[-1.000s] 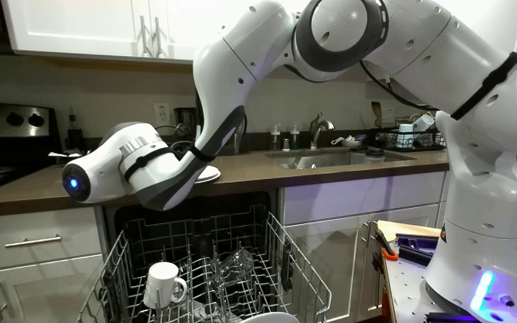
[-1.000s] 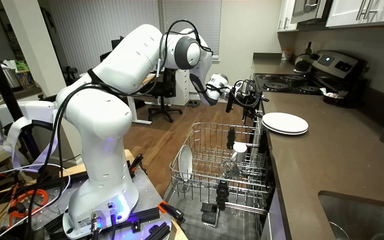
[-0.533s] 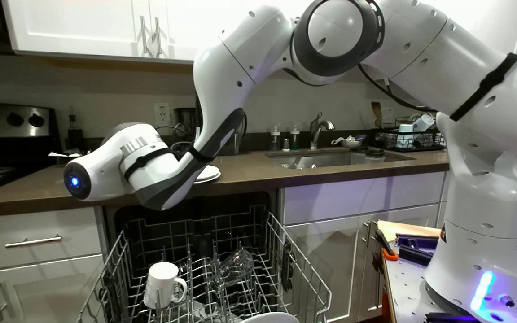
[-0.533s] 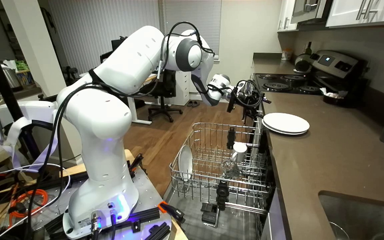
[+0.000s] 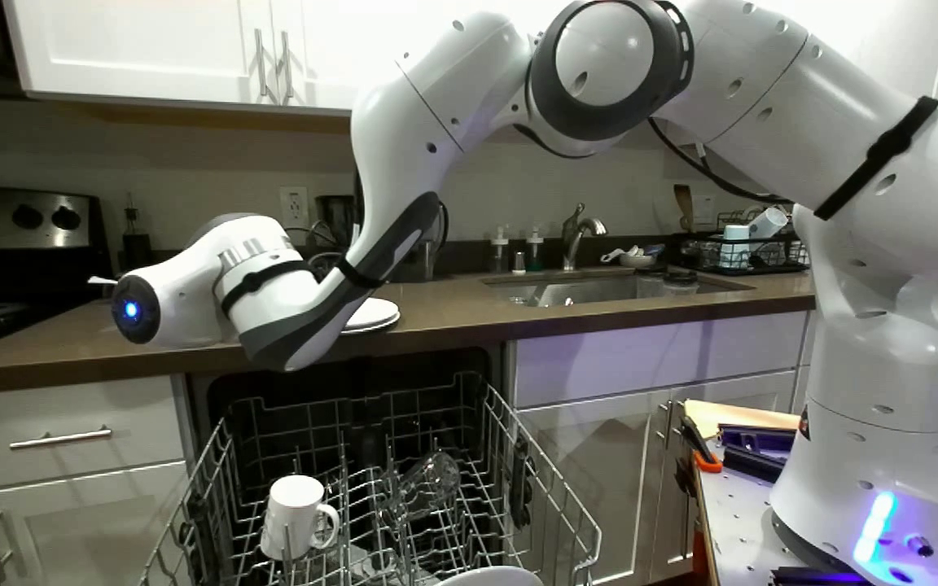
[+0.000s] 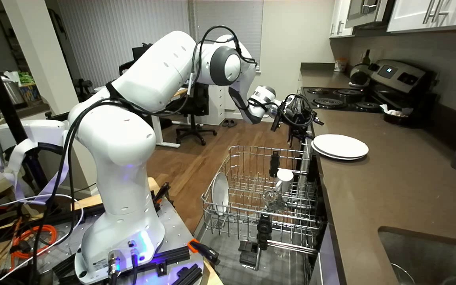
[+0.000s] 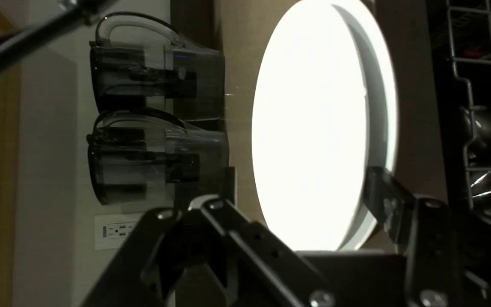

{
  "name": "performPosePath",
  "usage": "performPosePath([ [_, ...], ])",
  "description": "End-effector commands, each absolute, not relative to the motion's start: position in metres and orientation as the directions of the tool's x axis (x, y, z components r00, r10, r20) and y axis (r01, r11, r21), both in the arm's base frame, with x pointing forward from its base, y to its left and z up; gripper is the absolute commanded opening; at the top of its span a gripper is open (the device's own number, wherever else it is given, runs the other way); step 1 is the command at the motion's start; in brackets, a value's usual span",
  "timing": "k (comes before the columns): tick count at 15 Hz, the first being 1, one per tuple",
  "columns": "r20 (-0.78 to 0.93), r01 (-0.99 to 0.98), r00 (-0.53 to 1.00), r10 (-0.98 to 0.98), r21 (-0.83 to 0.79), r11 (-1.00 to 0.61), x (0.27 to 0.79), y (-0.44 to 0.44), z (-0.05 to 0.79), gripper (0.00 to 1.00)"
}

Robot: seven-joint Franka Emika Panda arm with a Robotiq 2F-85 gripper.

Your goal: Pick up the plate on top and put it in the kitchen plate holder

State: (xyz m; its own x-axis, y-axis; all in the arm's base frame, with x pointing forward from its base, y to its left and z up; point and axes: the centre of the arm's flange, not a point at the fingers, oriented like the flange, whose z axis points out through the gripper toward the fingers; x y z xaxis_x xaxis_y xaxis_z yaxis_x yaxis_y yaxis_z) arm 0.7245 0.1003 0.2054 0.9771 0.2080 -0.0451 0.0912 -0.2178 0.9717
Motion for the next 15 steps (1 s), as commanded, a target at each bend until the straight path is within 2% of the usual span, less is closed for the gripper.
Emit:
performPosePath([
  [1, -0.087, 0.156, 0.969, 0.23, 0.941, -0.3, 0.7349, 0.0947, 0.205, 0.79],
  [2, -0.092, 0.164, 0.968, 0.234, 0.936, -0.313, 0.7361, 0.0932, 0.2069, 0.81],
  [4, -0.101, 0.179, 0.966, 0.238, 0.926, -0.334, 0.7375, 0.0917, 0.2097, 0.76],
  [5, -0.104, 0.185, 0.965, 0.241, 0.921, -0.344, 0.7376, 0.0915, 0.2099, 0.54],
  [7, -0.108, 0.191, 0.965, 0.24, 0.914, -0.357, 0.7372, 0.0918, 0.2108, 0.5],
  [13, -0.112, 0.205, 0.963, 0.247, 0.895, -0.395, 0.7352, 0.0974, 0.208, 0.1],
  [15, -0.112, 0.212, 0.961, 0.253, 0.884, -0.416, 0.7344, 0.0992, 0.2082, 0.05],
])
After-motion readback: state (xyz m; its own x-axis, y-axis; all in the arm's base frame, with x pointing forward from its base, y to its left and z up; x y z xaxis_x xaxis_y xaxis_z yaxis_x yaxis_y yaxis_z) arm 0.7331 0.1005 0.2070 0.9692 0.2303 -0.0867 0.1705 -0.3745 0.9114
